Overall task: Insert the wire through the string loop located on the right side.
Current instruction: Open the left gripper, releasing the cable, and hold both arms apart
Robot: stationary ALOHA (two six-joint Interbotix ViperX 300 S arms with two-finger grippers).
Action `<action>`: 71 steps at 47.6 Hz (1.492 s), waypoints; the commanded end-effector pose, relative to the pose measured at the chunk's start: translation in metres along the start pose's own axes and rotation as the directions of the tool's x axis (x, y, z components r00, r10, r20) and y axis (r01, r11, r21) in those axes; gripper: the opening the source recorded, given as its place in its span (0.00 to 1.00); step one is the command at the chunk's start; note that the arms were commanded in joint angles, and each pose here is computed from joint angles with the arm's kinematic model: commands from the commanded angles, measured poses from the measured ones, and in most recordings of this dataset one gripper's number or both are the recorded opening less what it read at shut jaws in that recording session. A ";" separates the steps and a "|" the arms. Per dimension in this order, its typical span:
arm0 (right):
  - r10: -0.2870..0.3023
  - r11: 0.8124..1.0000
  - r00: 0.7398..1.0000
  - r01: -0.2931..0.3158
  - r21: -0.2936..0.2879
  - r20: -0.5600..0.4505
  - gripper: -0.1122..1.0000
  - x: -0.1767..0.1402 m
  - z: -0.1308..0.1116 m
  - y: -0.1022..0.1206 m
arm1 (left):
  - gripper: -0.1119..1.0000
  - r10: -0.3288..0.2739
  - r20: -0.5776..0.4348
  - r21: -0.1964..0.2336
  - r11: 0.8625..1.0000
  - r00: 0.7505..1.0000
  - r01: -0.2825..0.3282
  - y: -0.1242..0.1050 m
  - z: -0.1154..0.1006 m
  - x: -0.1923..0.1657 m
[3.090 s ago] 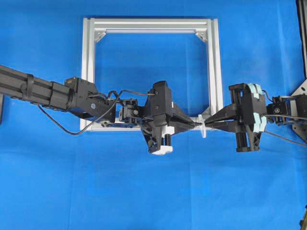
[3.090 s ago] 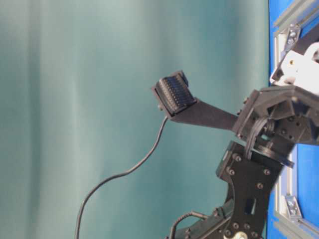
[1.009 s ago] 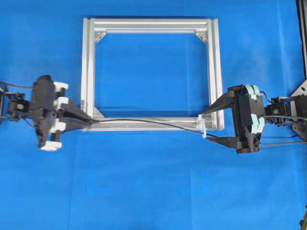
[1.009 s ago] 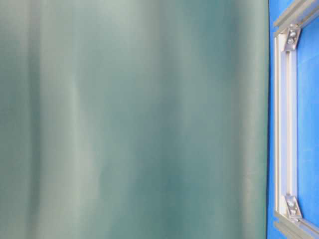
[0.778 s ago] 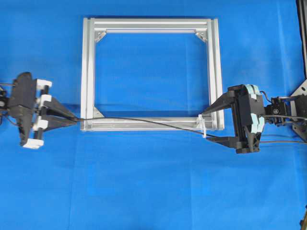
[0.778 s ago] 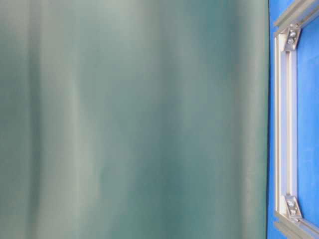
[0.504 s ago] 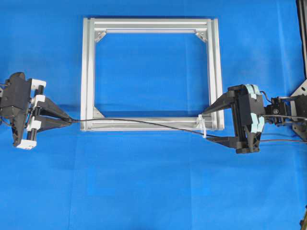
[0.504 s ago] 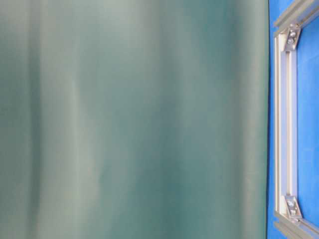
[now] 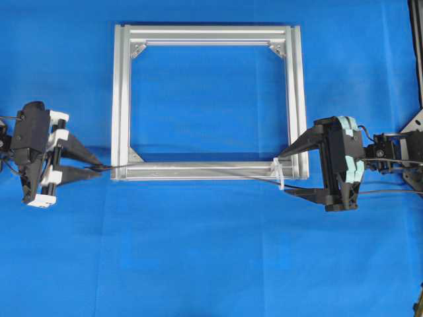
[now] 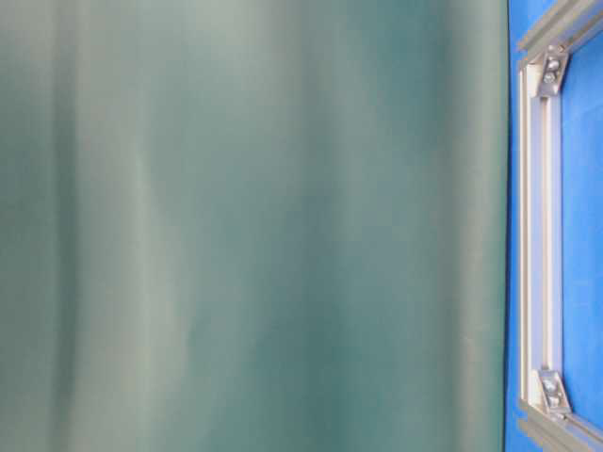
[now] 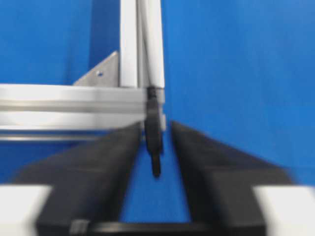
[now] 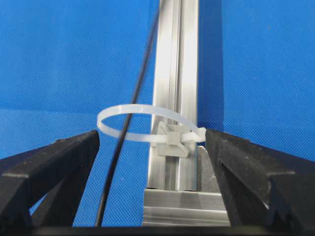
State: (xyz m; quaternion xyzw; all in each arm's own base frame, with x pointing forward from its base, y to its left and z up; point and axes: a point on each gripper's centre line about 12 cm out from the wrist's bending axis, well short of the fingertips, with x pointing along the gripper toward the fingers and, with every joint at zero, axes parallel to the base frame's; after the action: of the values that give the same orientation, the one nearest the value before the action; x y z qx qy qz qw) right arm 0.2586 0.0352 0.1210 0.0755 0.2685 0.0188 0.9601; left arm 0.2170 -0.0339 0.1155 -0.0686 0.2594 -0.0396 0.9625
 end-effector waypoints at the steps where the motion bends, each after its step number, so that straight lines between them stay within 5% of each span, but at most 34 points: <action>1: 0.006 1.000 1.000 -0.006 -0.001 0.016 0.94 0.001 0.007 0.002 | 0.49 -0.004 0.006 0.000 1.000 1.000 0.004 -0.001 0.004 0.002; 7: 0.004 1.000 1.000 -0.004 0.002 0.013 0.94 0.001 0.006 0.002 | 0.81 0.008 -0.028 -0.005 1.000 1.000 -0.008 0.001 0.001 0.002; 11: 0.004 1.000 1.000 -0.004 0.002 0.015 0.94 0.001 0.007 0.002 | 0.91 0.030 -0.046 -0.018 0.999 0.998 -0.031 0.006 0.000 0.003; 24: 0.007 1.000 1.000 -0.007 0.003 0.025 0.94 -0.001 0.010 0.003 | 0.86 0.037 -0.029 -0.025 0.999 0.999 -0.037 0.008 0.006 0.003; 54: 0.038 0.999 0.998 -0.039 0.010 0.055 0.94 -0.038 0.059 0.010 | 0.86 0.007 0.090 -0.009 1.000 0.996 -0.007 -0.004 0.071 0.003; 71: 0.040 0.999 0.997 -0.040 0.011 0.064 0.94 -0.041 0.060 0.010 | 0.86 0.011 0.097 0.027 1.000 0.995 -0.014 -0.003 0.074 0.001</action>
State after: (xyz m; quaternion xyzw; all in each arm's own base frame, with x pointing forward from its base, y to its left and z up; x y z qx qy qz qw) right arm 0.2514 0.0335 0.1872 0.0876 0.2479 0.0323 0.9643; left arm 0.2511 -0.0296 0.1703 -0.0550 0.2266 -0.0341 0.9718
